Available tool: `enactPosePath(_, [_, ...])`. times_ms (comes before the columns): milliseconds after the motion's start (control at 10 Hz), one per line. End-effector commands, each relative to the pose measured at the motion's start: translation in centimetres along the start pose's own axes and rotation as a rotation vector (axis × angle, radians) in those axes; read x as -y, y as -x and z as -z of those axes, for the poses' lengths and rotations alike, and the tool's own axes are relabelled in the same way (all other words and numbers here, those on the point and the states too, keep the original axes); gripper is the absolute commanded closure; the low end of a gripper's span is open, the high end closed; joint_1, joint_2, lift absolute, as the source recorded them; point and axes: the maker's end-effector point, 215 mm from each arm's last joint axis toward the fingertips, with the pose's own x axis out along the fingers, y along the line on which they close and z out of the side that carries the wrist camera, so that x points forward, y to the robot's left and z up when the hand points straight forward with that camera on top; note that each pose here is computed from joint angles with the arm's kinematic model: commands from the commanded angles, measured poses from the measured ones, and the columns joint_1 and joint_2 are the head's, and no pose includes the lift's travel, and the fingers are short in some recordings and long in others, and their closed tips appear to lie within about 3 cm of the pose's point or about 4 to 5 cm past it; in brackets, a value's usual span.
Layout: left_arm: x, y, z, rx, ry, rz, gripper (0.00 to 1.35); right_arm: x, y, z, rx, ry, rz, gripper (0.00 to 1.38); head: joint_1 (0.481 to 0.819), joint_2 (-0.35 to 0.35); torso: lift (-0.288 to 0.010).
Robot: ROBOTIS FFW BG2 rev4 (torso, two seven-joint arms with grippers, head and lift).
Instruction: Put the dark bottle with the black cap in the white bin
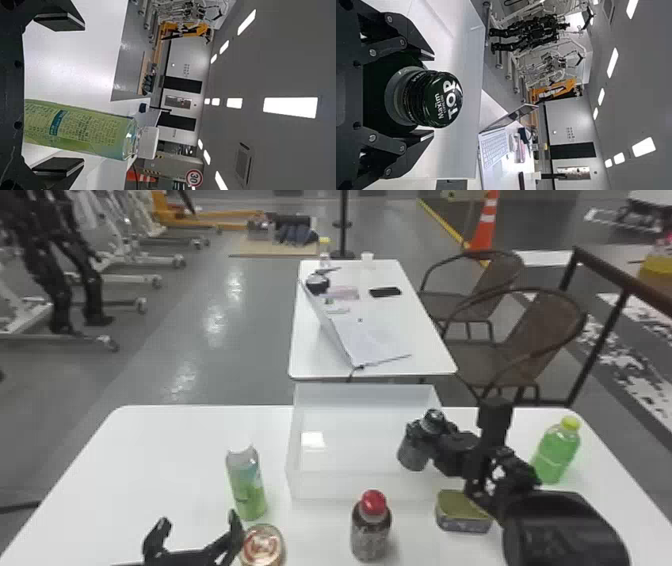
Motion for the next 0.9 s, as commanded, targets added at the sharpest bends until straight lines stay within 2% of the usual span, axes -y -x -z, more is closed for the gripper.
enactPosePath(0, [0.1,0.0,0.0,0.001,0.004,-0.001,0.11,0.2,0.1,0.7,-0.011,-0.008,0.004,1.03,0.549,0.000,-0.100])
enactPosePath(100, [0.1,0.0,0.0,0.002,0.004,-0.001,0.11,0.2,0.1,0.5,-0.008,-0.008,0.002,0.95,0.549,0.000,-0.100])
enactPosePath(300, [0.1,0.0,-0.1,0.004,0.002,0.000,0.11,-0.2,0.1,-0.4,0.015,-0.001,-0.002,0.30,0.549,0.000,-0.100])
enactPosePath(400, [0.1,0.0,-0.1,0.004,0.002,0.000,0.11,-0.5,0.1,-1.0,0.025,0.013,-0.008,0.09,0.549,0.000,-0.100])
enactPosePath(600, [0.2,0.0,0.0,0.004,0.002,0.002,0.11,-1.4,0.5,-3.1,0.068,0.059,-0.002,0.13,0.549,0.000,-0.100])
enactPosePath(800, [0.5,-0.2,-0.4,0.012,0.004,0.005,0.11,-1.7,3.4,-5.8,0.141,0.113,0.056,0.13,0.549,0.000,-0.100])
